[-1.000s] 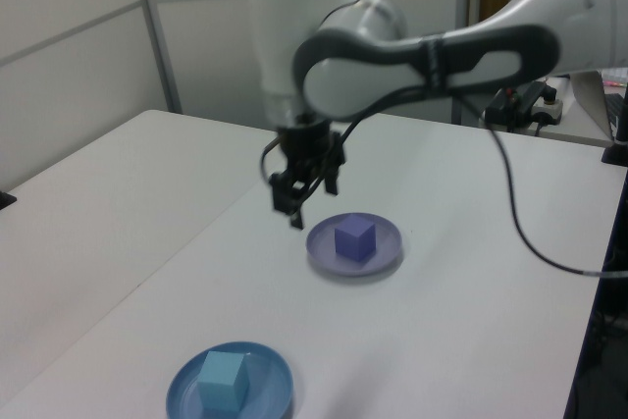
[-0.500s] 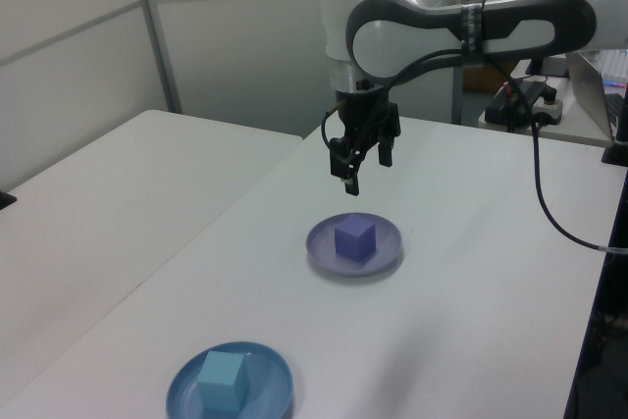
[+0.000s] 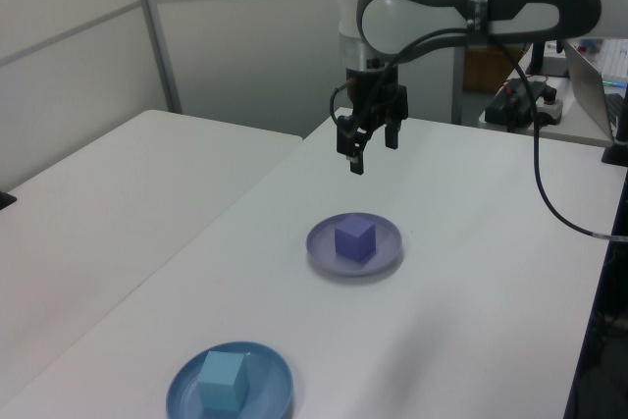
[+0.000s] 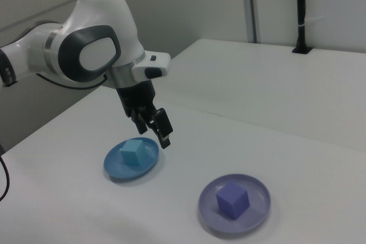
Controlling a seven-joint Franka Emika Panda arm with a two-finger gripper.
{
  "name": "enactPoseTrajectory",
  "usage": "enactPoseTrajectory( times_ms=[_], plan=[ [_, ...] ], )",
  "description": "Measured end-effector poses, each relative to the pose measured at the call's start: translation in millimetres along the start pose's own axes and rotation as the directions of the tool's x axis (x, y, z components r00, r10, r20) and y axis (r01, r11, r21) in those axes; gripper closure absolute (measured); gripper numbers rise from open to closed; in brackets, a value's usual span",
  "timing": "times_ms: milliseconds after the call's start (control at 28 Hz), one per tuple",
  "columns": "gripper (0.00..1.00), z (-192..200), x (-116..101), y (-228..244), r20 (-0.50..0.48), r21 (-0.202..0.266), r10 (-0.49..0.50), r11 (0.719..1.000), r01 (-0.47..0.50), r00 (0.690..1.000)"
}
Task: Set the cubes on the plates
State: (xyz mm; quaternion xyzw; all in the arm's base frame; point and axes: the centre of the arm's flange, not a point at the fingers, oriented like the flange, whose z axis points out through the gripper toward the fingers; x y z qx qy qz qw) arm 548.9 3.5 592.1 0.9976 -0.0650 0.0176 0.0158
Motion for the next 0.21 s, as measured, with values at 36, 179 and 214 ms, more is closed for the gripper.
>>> enactPoseTrajectory(
  times_ms=[36, 179, 214],
  plan=[
    [0.0, -1.0, 0.2, 0.9, -0.001, 0.003, 0.001, 1.0, -0.001, 1.0],
    [0.0, -1.3, 0.2, 0.4, -0.001, 0.008, 0.001, 1.0, -0.001, 1.0],
    [0.0, -1.3, 0.2, 0.0, -0.001, 0.011, 0.002, 1.0, -0.002, 1.0]
  ],
)
